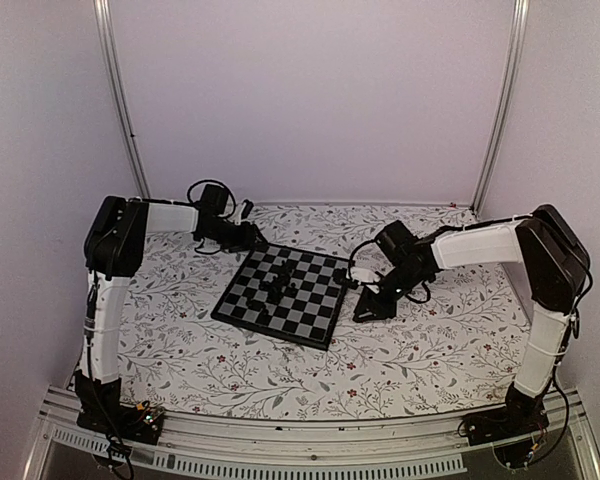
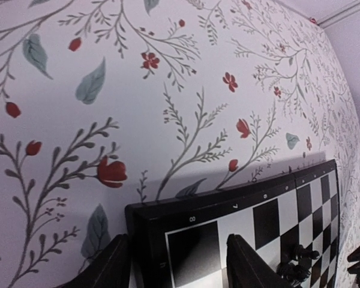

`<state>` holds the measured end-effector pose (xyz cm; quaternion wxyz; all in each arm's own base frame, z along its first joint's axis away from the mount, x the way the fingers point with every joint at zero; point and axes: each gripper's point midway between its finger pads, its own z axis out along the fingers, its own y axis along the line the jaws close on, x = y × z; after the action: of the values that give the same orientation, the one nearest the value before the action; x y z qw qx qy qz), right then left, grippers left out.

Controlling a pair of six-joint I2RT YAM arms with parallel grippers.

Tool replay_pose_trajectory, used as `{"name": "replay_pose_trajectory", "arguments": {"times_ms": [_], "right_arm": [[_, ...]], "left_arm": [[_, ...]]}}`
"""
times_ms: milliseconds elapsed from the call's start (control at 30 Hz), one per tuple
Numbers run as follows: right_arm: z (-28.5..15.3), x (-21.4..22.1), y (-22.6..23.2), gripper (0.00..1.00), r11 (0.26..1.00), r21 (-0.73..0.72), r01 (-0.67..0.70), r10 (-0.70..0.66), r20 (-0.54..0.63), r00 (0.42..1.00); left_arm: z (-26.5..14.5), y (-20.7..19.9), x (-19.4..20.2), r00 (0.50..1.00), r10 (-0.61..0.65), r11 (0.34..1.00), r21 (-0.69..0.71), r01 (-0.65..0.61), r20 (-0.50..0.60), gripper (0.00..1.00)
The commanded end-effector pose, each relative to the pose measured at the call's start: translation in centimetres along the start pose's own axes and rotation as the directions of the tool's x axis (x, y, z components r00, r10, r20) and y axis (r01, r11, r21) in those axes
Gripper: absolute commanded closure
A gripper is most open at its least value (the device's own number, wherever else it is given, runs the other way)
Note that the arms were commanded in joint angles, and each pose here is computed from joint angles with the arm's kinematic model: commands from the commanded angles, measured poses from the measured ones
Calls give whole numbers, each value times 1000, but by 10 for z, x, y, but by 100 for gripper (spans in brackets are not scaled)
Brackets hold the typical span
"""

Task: Set up the chess pieces on the board
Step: Adjust the chessboard at the center of the board.

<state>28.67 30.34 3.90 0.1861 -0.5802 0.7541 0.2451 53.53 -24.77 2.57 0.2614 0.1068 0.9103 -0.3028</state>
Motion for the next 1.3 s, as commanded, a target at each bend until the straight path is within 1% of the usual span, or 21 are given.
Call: {"name": "replay_pose_trajectory", "arguments": {"times_ms": [0,100,200,400,633,1000,1267], "right_arm": [[19,4,14,76,997,-6,80,-81,-65,995],[29,5,23,80,993,-12,117,-118,-90,989],[39,6,34,83,983,-11,183,-183,-112,977],[53,3,54,85,962,-32,270,-272,-144,951],[68,-1,95,85,930,-105,352,-365,-160,917],[87,-6,139,85,892,-187,410,-442,-180,879],[97,-9,159,84,877,-218,429,-469,-191,862]], "left_arm": [[18,-24,38,988,59,996,68,-49,-144,45],[22,-36,46,979,94,993,85,-79,-181,45],[23,-47,51,972,123,989,102,-104,-200,45],[24,-56,62,959,159,985,104,-139,-233,45],[23,-66,77,941,195,978,132,-164,-275,48],[23,-77,85,926,236,969,148,-199,-295,48],[26,-99,102,904,267,954,224,-199,-334,49]]}}
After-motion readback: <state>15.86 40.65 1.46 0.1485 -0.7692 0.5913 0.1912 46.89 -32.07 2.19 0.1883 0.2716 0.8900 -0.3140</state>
